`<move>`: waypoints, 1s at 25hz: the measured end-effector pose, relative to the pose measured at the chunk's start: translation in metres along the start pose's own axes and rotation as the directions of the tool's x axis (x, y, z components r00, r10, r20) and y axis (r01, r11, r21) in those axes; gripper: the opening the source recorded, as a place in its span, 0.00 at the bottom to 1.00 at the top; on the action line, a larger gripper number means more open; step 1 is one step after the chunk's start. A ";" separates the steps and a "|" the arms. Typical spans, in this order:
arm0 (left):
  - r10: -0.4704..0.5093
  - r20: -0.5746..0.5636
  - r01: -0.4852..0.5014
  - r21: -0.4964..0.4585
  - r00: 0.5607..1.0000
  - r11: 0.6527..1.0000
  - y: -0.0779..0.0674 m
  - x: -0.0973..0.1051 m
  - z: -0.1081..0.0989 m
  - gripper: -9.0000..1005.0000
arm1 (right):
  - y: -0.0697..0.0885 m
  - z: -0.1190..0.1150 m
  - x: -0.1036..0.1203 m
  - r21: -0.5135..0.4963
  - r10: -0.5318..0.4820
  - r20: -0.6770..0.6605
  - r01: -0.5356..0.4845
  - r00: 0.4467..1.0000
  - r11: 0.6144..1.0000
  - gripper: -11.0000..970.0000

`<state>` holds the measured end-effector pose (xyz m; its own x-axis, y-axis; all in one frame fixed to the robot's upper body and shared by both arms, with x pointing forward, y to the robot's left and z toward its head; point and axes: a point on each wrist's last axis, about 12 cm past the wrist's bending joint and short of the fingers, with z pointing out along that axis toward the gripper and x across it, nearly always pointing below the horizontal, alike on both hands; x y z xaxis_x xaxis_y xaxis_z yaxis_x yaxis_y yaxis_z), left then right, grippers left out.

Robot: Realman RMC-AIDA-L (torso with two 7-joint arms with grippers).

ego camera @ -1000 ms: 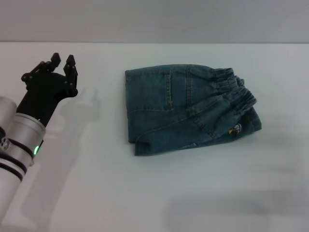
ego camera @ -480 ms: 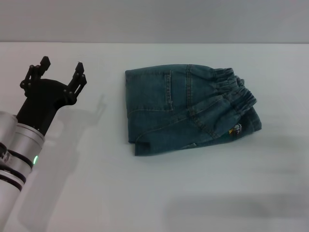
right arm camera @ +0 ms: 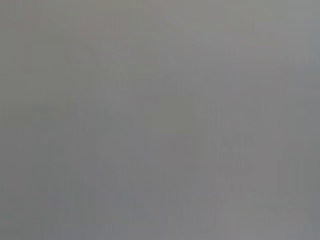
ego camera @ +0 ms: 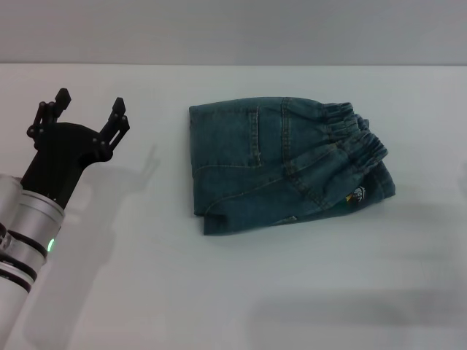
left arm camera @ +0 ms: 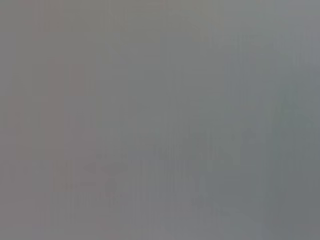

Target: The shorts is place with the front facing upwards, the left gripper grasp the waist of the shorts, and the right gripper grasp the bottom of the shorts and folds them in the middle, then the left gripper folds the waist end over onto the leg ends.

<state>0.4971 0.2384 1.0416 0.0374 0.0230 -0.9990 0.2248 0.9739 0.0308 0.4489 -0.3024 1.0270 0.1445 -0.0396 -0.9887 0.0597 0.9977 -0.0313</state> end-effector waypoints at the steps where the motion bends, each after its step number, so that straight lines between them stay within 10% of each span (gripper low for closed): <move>1: 0.000 0.000 0.000 0.000 1.000 1.000 0.000 0.000 0.000 0.85 | 0.000 0.000 0.000 0.000 -0.001 -0.001 0.001 1.000 1.000 0.80; 25: -0.022 0.012 0.022 -0.008 1.000 1.000 -0.001 0.000 -0.004 0.86 | -0.003 -0.002 0.004 0.002 -0.012 -0.015 0.012 1.000 1.000 0.86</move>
<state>0.4934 0.2385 1.0411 0.0444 -0.0008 -0.9990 0.2178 0.9760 0.0089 0.4468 -0.3052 1.0232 0.1287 -0.0508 -0.9904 0.0634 0.9971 -0.0429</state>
